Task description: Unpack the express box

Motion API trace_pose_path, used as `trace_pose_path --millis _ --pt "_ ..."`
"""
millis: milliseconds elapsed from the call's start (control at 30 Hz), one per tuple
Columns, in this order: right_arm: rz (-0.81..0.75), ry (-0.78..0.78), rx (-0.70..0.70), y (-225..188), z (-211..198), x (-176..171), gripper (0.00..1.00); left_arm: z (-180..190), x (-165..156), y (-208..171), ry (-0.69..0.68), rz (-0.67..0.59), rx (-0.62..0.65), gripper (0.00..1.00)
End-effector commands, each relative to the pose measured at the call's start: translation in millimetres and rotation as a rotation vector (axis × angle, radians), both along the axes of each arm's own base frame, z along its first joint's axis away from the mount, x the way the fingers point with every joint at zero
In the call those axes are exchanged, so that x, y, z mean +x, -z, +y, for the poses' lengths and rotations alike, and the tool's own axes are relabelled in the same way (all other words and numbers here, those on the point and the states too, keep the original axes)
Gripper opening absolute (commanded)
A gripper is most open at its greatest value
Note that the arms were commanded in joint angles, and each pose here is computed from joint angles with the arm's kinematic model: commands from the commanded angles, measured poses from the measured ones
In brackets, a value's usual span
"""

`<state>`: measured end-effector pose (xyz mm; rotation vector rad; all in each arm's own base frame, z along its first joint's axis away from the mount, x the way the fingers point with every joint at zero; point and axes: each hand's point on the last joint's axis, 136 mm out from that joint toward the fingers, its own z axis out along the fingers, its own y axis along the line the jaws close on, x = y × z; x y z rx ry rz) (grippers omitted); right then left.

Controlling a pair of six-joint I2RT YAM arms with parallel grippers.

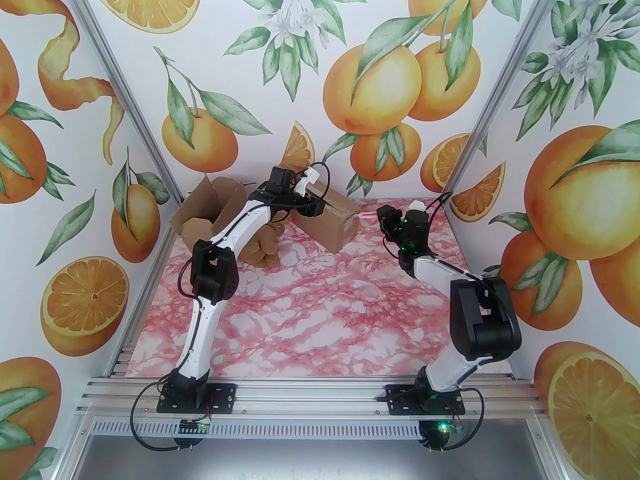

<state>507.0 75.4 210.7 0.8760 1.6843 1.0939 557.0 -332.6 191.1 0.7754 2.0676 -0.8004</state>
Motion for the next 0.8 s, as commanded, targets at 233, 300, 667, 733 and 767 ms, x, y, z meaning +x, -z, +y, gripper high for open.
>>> trace_pose_path --millis 233,300,667,733,767 --pt "-0.021 0.051 -0.006 1.1 -2.4 4.7 0.0 -9.0 -27.1 68.1 0.024 0.227 0.054 0.69" --pt "-0.012 0.06 -0.008 4.0 -3.8 5.2 0.0 -8.9 -27.3 67.7 0.024 0.227 0.054 0.69" --pt "-0.015 0.091 0.015 10.9 -0.6 10.5 0.0 -9.3 -28.4 71.4 0.026 0.238 0.056 0.69" --pt "-0.027 0.102 0.03 9.6 -1.6 10.2 0.0 -9.2 -28.6 70.6 0.027 0.238 0.054 0.69" --pt "-0.028 0.102 0.038 10.0 -1.3 11.0 0.0 -9.2 -28.7 70.9 0.027 0.239 0.055 0.69"
